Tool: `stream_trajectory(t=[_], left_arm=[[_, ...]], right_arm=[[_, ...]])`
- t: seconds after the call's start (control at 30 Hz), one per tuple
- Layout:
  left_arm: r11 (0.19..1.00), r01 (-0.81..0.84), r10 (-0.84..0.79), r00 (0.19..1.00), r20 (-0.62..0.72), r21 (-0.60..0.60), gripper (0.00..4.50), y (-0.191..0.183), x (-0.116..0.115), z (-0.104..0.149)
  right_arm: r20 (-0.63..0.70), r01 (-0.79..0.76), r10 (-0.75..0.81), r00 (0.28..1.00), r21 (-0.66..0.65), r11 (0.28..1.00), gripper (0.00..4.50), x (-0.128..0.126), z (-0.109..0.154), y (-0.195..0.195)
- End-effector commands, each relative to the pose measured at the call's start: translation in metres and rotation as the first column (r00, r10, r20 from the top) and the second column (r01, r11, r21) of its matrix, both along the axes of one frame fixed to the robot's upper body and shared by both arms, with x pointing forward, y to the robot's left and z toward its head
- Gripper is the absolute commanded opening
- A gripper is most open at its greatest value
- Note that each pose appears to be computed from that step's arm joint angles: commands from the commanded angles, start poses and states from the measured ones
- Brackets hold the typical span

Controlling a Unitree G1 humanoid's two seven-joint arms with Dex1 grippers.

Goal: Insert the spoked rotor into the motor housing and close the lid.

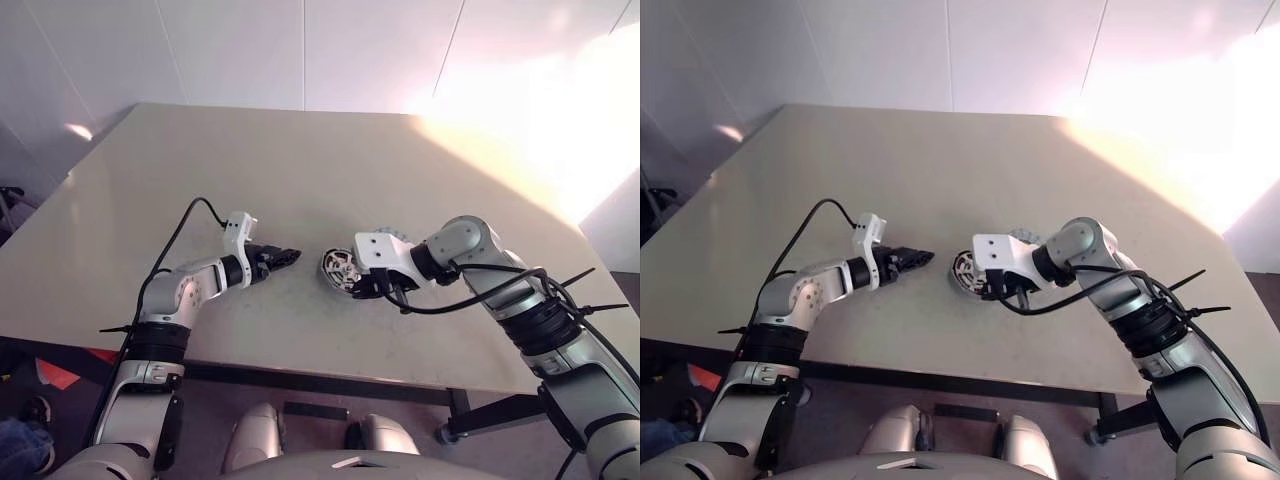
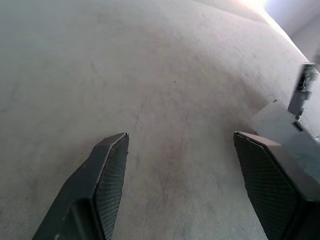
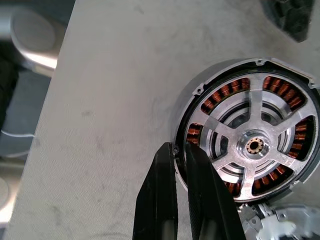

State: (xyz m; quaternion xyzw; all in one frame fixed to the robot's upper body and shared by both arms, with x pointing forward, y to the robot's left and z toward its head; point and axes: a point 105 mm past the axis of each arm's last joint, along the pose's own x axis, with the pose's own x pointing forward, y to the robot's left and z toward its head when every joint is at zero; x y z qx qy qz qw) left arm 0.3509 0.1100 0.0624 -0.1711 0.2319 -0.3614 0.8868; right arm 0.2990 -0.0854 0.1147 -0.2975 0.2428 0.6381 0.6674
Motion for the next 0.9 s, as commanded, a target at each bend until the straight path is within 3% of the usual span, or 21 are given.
stream_trajectory(t=[0.03,0.27,0.6,0.63,0.8,0.9], left_arm=[[1.0,-0.014,0.014,0.999,0.051,-0.012,3.55,0.003,0.001,0.012],[0.999,-0.036,0.036,0.998,0.052,-0.004,3.55,0.01,-0.003,0.012],[0.999,-0.054,0.054,0.997,0.046,0.004,3.55,0.015,-0.005,0.01],[0.999,-0.054,0.053,0.998,0.045,0.003,3.55,0.015,-0.005,0.01],[0.999,-0.052,0.052,0.998,0.044,-0.011,3.55,0.013,-0.003,0.011],[0.999,-0.044,0.045,0.998,0.04,-0.022,3.55,0.01,-0.002,0.011]], right_arm=[[-0.009,0.146,-0.146,0.989,0.081,0.986,0.01,0.017,0.027,0.01],[-0.055,0.371,-0.367,0.929,0.077,0.926,0.01,0.048,0.014,0.02],[-0.223,0.537,-0.512,0.829,0.063,0.841,0.01,0.055,0.0,0.034],[-0.225,0.528,-0.503,0.835,0.07,0.846,0.7,0.053,0.002,0.035],[-0.247,0.481,-0.433,0.867,0.18,0.858,2.3,0.04,0.032,0.043],[-0.278,0.512,-0.447,0.851,0.243,0.824,2.3,0.039,0.052,0.039]])
